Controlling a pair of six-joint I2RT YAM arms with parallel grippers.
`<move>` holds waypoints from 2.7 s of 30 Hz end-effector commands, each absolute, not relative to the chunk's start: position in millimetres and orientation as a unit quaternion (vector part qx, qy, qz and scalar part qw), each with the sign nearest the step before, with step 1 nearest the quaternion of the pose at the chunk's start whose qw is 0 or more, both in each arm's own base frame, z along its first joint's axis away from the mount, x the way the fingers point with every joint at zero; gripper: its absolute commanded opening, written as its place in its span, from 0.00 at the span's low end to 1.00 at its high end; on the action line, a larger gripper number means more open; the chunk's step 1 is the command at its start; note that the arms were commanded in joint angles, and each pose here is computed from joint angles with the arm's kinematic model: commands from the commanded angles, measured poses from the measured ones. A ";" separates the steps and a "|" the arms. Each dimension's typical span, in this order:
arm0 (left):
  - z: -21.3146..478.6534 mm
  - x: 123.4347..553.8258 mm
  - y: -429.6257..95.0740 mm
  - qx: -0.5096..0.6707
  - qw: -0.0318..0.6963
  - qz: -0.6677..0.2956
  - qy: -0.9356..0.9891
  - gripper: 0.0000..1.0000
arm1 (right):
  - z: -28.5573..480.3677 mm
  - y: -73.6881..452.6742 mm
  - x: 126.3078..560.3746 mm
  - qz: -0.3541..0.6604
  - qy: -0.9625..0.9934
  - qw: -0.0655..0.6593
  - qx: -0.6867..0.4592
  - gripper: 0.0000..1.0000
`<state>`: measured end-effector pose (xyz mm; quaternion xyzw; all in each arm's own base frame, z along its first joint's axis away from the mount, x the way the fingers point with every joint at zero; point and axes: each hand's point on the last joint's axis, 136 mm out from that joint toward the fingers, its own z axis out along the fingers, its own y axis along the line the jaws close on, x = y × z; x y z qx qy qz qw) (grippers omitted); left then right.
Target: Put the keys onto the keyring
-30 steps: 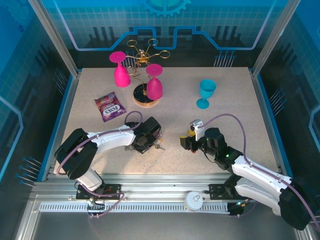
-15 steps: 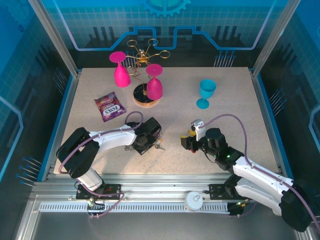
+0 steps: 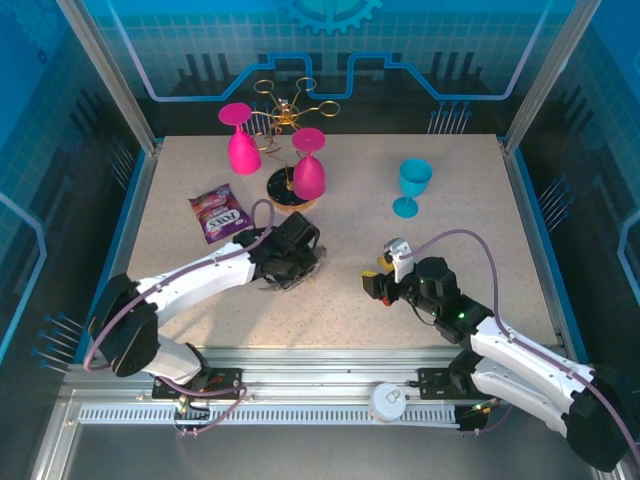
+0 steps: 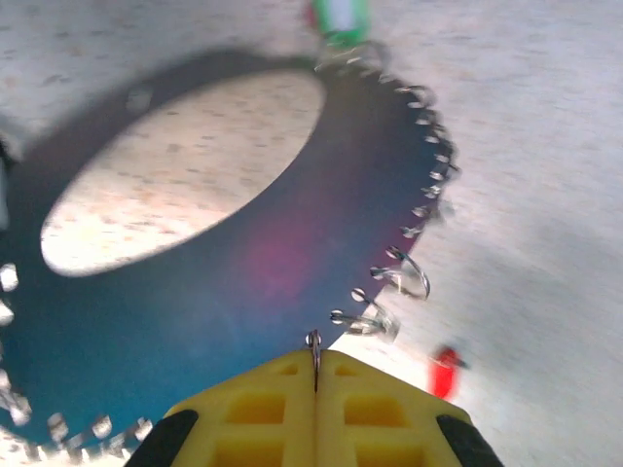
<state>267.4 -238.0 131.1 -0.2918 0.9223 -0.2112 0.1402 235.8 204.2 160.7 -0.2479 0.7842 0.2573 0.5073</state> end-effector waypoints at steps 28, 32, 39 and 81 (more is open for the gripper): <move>192.3 271.3 -270.3 -0.326 0.109 -0.358 0.868 0.00 | 189.8 292.7 227.0 0.197 0.578 0.627 -0.484 0.33; 192.7 269.4 -269.0 -0.334 0.107 -0.361 0.864 0.00 | 180.6 295.3 227.9 0.176 0.575 0.634 -0.486 0.35; 192.4 268.3 -269.4 -0.335 0.104 -0.364 0.863 0.00 | 177.8 296.7 236.5 0.149 0.574 0.645 -0.481 0.35; 242.3 274.8 -204.2 0.149 0.492 -0.186 0.838 0.80 | 188.1 285.7 248.7 0.323 0.634 0.550 -0.437 0.00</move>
